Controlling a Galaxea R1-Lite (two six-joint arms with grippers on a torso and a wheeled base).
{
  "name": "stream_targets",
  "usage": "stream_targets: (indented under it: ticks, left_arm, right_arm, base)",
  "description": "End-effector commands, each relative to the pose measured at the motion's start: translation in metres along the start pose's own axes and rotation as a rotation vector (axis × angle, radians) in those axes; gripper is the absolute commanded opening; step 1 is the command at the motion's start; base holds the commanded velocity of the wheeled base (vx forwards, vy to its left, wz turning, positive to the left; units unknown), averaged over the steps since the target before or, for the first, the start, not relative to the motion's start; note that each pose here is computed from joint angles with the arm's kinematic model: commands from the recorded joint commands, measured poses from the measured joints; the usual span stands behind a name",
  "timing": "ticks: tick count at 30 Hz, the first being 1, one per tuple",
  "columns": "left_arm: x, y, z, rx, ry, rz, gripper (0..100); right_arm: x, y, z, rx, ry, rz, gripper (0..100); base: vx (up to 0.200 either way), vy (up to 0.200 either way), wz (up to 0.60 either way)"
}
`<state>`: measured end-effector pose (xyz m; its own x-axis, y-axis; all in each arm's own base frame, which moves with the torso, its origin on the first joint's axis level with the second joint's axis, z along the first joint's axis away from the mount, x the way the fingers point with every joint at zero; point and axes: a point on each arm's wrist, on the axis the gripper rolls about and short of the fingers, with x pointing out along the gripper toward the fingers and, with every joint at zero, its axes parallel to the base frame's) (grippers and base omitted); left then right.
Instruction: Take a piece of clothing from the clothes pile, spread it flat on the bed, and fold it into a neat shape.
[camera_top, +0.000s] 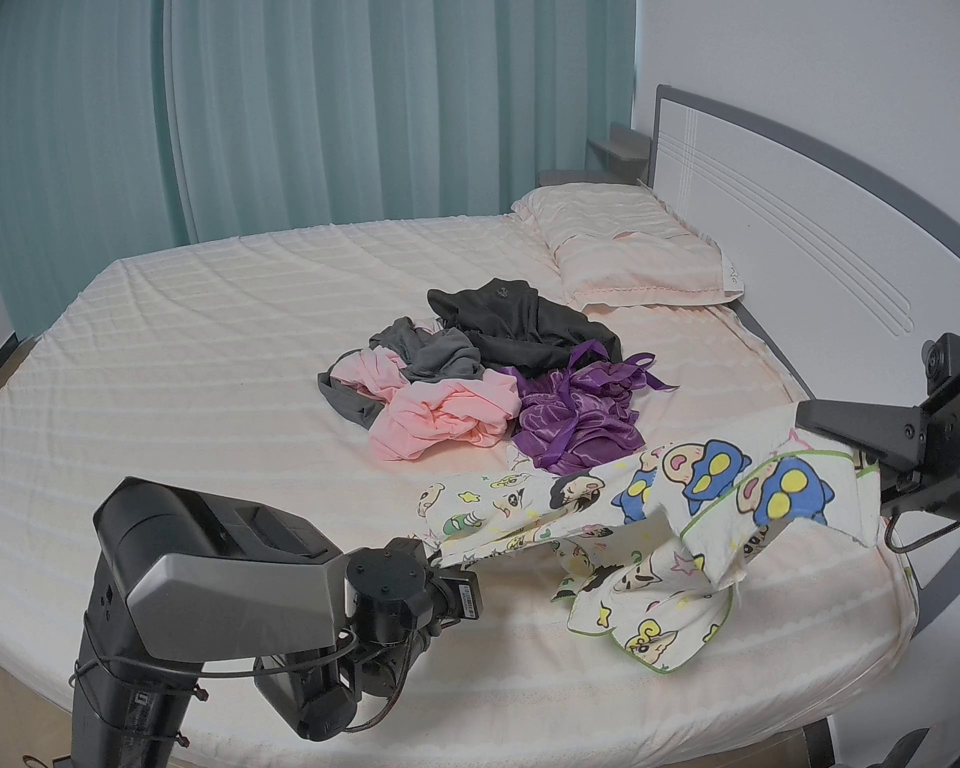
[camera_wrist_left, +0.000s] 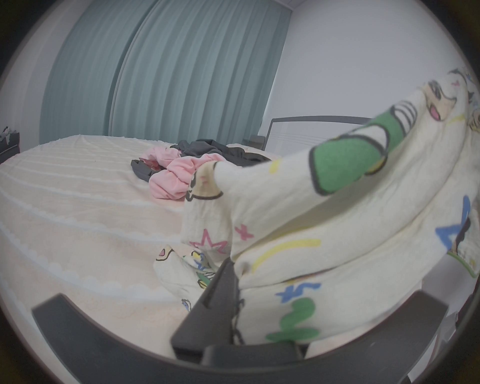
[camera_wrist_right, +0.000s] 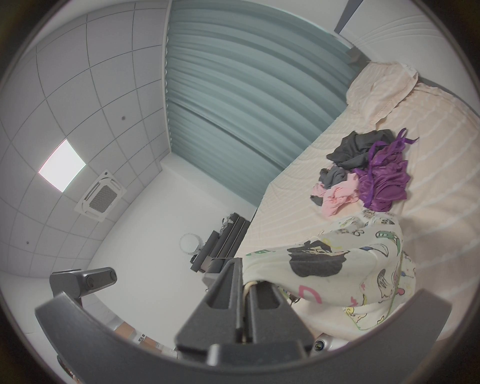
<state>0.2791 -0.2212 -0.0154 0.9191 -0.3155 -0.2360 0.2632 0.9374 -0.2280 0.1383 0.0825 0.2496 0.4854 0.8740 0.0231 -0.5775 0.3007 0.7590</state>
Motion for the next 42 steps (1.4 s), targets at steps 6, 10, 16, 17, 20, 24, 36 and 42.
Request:
stream_targets:
  ticks: [6, 10, 16, 17, 20, 24, 36, 42]
  left_arm:
    - [-0.045, 0.009, 0.026, 0.002, 0.008, 0.005, 0]
    - [-0.071, 0.011, 0.053, -0.016, -0.049, -0.001, 0]
    - [-0.104, 0.011, 0.101, -0.042, -0.217, 0.032, 0]
    - [-0.104, 0.011, 0.101, -0.042, -0.217, 0.032, 0]
    - [-0.109, 0.009, 0.128, -0.033, -0.320, 0.071, 0]
    - [-0.118, 0.002, 0.161, -0.014, -0.384, 0.071, 0]
    - [-0.153, 0.010, 0.204, -0.012, -0.485, 0.089, 0]
    - [-0.154, 0.025, 0.151, 0.001, -0.288, 0.112, 0]
  right_arm:
    - [0.008, -0.044, 0.013, 0.073, -0.043, -0.174, 0]
    - [0.011, -0.065, 0.021, 0.103, -0.073, -0.257, 0]
    - [0.029, -0.089, 0.029, 0.078, -0.178, -0.396, 0]
    - [0.030, -0.089, 0.029, 0.077, -0.181, -0.397, 0]
    - [0.043, -0.075, 0.027, 0.014, -0.246, -0.374, 0]
    - [0.060, -0.051, 0.035, -0.037, -0.331, -0.351, 0]
    - [0.060, -0.004, 0.049, -0.114, -0.408, -0.219, 0]
    - [0.062, -0.028, 0.018, -0.061, -0.295, -0.284, 0]
  base:
    - [0.000, 0.000, 0.00]
    - [0.000, 0.000, 0.00]
    - [0.000, 0.000, 0.00]
    - [0.000, 0.000, 0.00]
    - [0.000, 0.000, 0.00]
    - [0.000, 0.000, 0.00]
    - [0.000, 0.000, 0.00]
    - [0.000, 0.000, 0.00]
